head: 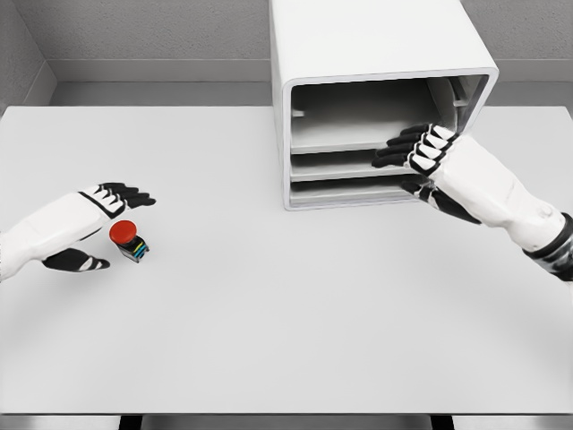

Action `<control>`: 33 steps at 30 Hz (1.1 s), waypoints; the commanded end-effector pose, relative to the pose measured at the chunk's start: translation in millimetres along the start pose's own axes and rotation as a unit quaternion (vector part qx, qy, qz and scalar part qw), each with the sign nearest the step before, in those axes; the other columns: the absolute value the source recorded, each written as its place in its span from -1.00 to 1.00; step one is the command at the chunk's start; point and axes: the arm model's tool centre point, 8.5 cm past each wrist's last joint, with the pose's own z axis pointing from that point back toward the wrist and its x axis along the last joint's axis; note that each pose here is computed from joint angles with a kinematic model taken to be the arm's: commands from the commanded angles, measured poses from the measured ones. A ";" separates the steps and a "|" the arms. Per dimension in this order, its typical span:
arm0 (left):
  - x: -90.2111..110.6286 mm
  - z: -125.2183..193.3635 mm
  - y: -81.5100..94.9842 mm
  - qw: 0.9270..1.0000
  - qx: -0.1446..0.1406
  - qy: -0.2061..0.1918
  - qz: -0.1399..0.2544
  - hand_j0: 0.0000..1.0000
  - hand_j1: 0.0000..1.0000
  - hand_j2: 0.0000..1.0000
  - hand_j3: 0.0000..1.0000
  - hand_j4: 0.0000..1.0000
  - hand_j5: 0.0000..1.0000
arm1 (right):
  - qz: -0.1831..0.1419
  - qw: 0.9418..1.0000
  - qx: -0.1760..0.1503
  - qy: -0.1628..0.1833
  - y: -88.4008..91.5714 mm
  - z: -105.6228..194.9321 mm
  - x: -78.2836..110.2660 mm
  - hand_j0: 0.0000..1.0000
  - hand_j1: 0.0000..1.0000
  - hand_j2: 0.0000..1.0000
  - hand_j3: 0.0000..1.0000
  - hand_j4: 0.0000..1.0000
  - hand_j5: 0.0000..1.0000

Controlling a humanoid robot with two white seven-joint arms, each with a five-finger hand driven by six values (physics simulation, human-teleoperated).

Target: Slide open multi-storey tabletop storage cabinets and put open load switch and slide close multi-storey tabletop storage cabinets

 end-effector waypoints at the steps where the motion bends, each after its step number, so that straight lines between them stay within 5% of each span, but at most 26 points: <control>1: 1.9 -3.7 -4.8 1.000 -0.004 -0.002 0.004 1.00 1.00 1.00 1.00 1.00 1.00 | -0.009 1.000 0.005 -0.005 6.3 -4.4 4.0 0.39 0.39 0.39 0.39 0.39 0.39; 7: -4.2 -5.4 -7.4 1.000 -0.008 0.010 0.001 0.94 0.94 0.94 0.94 0.94 0.94 | -0.037 0.999 0.010 -0.020 28.7 -25.0 9.5 0.41 0.41 0.41 0.41 0.41 0.41; 14: -4.6 -9.7 -10.2 1.000 -0.010 0.012 0.001 0.85 0.85 0.85 0.85 0.85 0.85 | -0.057 0.998 0.032 0.006 56.1 -51.7 -19.6 0.41 0.41 0.41 0.41 0.41 0.41; 33: -4.7 -18.1 -19.5 1.000 -0.022 0.012 0.005 0.58 0.58 0.58 0.58 0.58 0.58 | -0.064 0.995 0.038 0.068 68.0 -54.3 -64.5 0.41 0.41 0.41 0.41 0.41 0.41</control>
